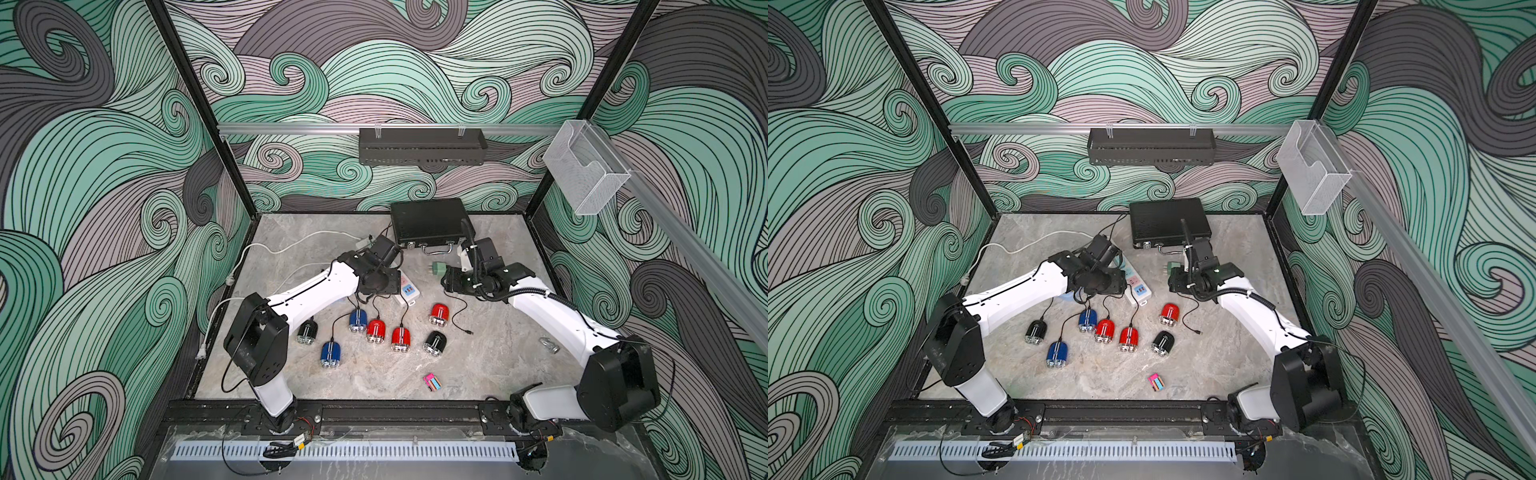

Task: Unplug the electric shaver
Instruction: Pick up the electric shaver from the center of the board.

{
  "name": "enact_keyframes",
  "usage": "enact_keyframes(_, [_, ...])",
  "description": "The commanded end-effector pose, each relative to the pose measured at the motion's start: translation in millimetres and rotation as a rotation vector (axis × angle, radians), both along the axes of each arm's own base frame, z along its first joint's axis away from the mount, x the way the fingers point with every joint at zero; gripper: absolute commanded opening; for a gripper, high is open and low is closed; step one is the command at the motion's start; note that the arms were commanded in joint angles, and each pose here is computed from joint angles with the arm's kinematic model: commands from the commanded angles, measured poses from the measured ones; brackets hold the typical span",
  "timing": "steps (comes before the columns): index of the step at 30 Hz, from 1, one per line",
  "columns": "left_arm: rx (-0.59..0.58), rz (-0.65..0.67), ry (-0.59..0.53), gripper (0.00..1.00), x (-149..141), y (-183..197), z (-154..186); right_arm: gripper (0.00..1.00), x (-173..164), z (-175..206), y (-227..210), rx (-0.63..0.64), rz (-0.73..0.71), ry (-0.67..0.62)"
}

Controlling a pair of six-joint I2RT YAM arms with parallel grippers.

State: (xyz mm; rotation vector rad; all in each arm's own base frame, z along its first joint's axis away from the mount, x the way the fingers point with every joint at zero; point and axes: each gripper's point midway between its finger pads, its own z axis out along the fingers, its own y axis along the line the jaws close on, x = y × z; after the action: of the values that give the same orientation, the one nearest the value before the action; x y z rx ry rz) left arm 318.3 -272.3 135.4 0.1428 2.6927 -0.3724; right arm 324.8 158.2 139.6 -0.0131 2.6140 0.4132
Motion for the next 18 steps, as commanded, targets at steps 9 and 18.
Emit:
enact_keyframes(9, [0.135, -0.078, 0.029, 0.69, -49.6, -9.0, -26.6, 0.62, -18.5, -43.3, 5.0, -0.05, 0.003, 0.098])
enact_keyframes(18, [0.2, -0.117, 0.067, 0.69, -79.8, -25.8, -58.8, 0.62, -23.0, -49.4, 4.3, -0.044, 0.003, 0.109])
